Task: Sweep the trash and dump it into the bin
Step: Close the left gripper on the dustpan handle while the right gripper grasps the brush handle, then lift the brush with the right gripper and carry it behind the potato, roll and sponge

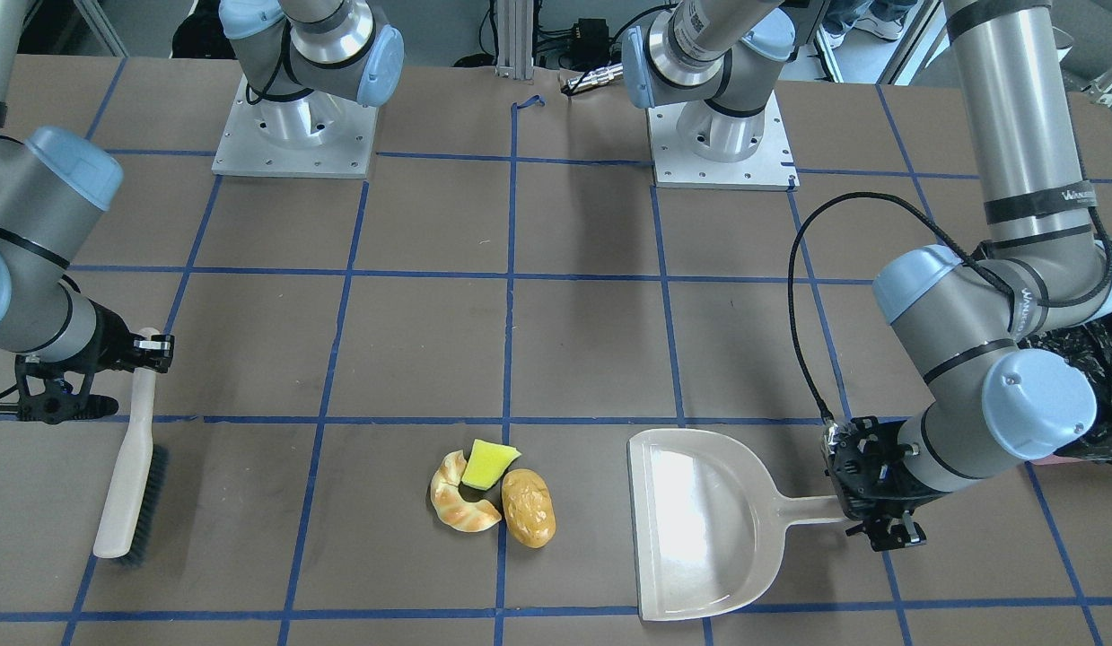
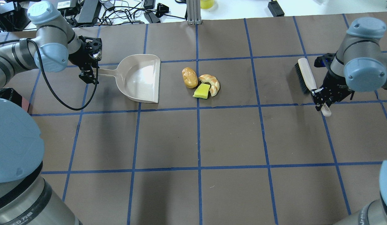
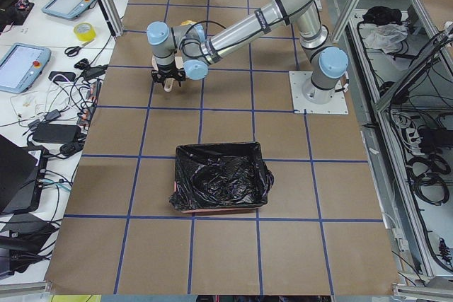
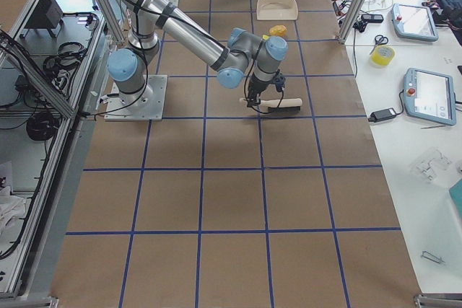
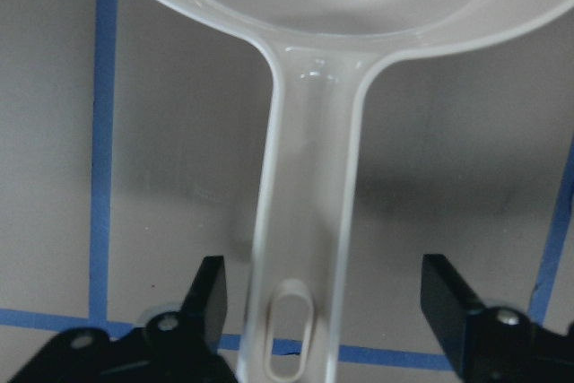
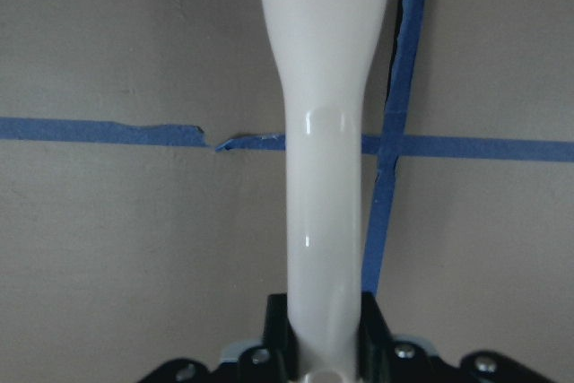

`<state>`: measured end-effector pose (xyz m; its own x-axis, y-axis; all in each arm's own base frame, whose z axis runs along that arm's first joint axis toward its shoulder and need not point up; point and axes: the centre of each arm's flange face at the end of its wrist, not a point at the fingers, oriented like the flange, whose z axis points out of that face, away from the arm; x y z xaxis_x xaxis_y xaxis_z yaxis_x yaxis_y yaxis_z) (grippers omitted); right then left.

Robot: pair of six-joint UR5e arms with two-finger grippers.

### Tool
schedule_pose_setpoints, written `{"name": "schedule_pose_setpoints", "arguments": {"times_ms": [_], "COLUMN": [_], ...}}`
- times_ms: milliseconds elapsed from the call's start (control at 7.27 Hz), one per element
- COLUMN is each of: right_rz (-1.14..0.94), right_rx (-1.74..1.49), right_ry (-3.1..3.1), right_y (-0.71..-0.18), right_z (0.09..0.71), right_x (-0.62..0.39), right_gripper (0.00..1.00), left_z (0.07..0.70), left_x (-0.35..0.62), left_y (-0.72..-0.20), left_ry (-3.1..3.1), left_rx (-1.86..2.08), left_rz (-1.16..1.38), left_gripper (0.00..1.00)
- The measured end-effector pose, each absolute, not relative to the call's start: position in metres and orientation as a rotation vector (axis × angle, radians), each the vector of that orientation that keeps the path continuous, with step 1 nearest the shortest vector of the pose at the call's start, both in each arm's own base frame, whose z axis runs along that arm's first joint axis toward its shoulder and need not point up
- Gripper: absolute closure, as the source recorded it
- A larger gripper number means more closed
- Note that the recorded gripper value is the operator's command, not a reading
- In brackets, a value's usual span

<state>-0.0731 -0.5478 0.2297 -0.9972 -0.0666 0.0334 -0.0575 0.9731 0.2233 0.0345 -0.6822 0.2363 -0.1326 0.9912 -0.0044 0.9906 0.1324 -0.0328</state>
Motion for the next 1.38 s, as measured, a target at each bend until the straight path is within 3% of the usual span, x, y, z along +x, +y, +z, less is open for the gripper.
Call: {"name": "schedule_pose_setpoints", "arguments": {"times_ms": [138, 413, 826, 1376], "right_rz": [-0.339, -0.318, -0.341, -0.327], "right_rx": [0.089, 0.017, -0.102, -0.191], "right_ry": [-3.079, -3.072, -3.043, -2.949], "right_y": [-0.548, -0.546, -0.533, -0.507], "right_z": [0.233, 0.249, 0.279, 0.286], "right_x": [-0.073, -0.066, -0.004, 0.142], "right_gripper": [0.83, 0.89, 0.96, 1.00], "left_z": [0.236, 0.237, 0.238, 0.238], "left_x": [0.034, 0.032, 0.027, 0.016], "left_y": [-0.683, -0.684, -0.686, -0.686], "left_ry": [-2.349, -2.347, -2.344, -2.325], "left_rx": [-2.057, -2.064, -2.072, -2.101], "left_rz": [0.043, 0.045, 0.047, 0.031], "left_gripper": [0.66, 0.86, 0.95, 0.95]}}
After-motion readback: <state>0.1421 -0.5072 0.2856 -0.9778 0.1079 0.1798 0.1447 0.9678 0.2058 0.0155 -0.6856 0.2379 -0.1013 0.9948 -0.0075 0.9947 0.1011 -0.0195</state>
